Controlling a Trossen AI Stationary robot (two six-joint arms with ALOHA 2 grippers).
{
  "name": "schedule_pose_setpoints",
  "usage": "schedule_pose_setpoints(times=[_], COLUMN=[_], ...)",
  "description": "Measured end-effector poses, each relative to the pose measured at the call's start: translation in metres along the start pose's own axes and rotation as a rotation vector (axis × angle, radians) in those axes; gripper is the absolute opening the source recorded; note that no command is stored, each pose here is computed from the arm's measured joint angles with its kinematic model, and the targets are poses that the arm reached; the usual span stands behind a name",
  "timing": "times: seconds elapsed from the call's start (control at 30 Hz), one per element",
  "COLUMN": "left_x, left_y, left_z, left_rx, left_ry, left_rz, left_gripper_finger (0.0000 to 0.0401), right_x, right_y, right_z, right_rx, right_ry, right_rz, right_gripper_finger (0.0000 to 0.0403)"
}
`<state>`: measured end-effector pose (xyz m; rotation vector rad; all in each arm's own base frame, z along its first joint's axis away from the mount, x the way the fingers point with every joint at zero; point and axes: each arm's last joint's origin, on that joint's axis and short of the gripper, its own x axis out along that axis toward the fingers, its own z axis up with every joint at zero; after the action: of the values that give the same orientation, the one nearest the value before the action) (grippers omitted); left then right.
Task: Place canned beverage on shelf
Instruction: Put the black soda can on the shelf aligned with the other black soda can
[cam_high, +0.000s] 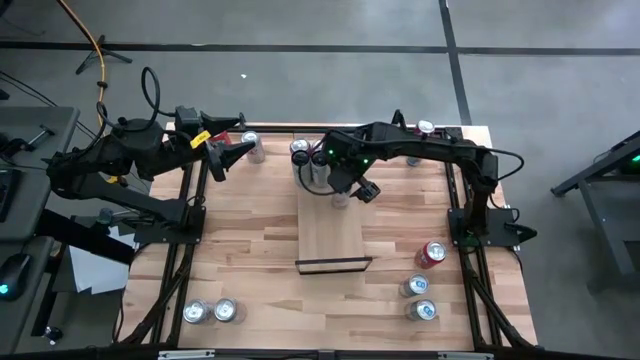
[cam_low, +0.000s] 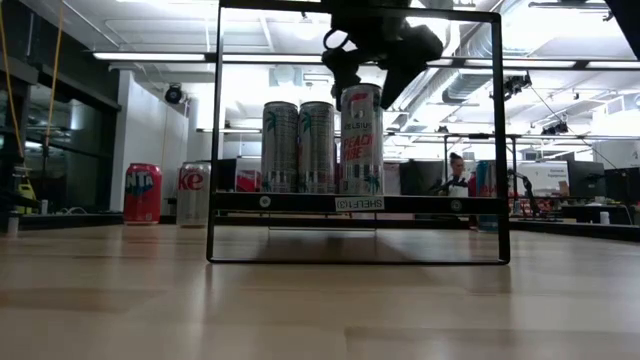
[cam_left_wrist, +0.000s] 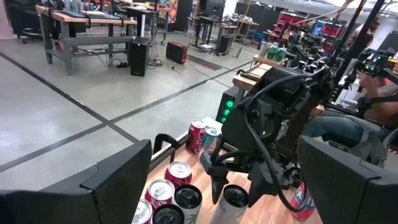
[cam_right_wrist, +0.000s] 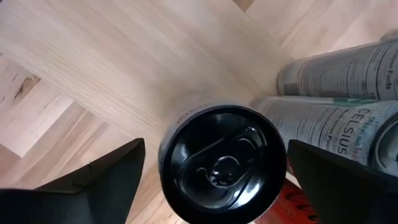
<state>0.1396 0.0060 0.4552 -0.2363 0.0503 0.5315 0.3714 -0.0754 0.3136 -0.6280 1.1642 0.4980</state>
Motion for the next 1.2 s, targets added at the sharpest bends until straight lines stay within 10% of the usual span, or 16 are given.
schedule_pose_setpoints(times=[0.33,0.77,1.2], left_x=[0.000,0.000,0.000], left_y=[0.000,0.000,0.000], left_z=[0.000,0.000,0.000], left_rx=[0.002,0.029,0.030], left_ry=[0.001,0.002,0.003], left_rz=[0.000,0.000,-0.004], left_gripper_finger=[0.0353,0.0353,0.0353], right_x=[0.000,-0.005,-0.008], right_y=[0.000,-0.007,-0.028], right_z=[0.000,-0.018,-0.039], right_rx=[0.100,0.658,0.821], right_ry=[-0.005,0.167,0.086], right_rz=[0.003,-0.164,-0.205], right_gripper_finger=[0.0242,0.0247,0.0250])
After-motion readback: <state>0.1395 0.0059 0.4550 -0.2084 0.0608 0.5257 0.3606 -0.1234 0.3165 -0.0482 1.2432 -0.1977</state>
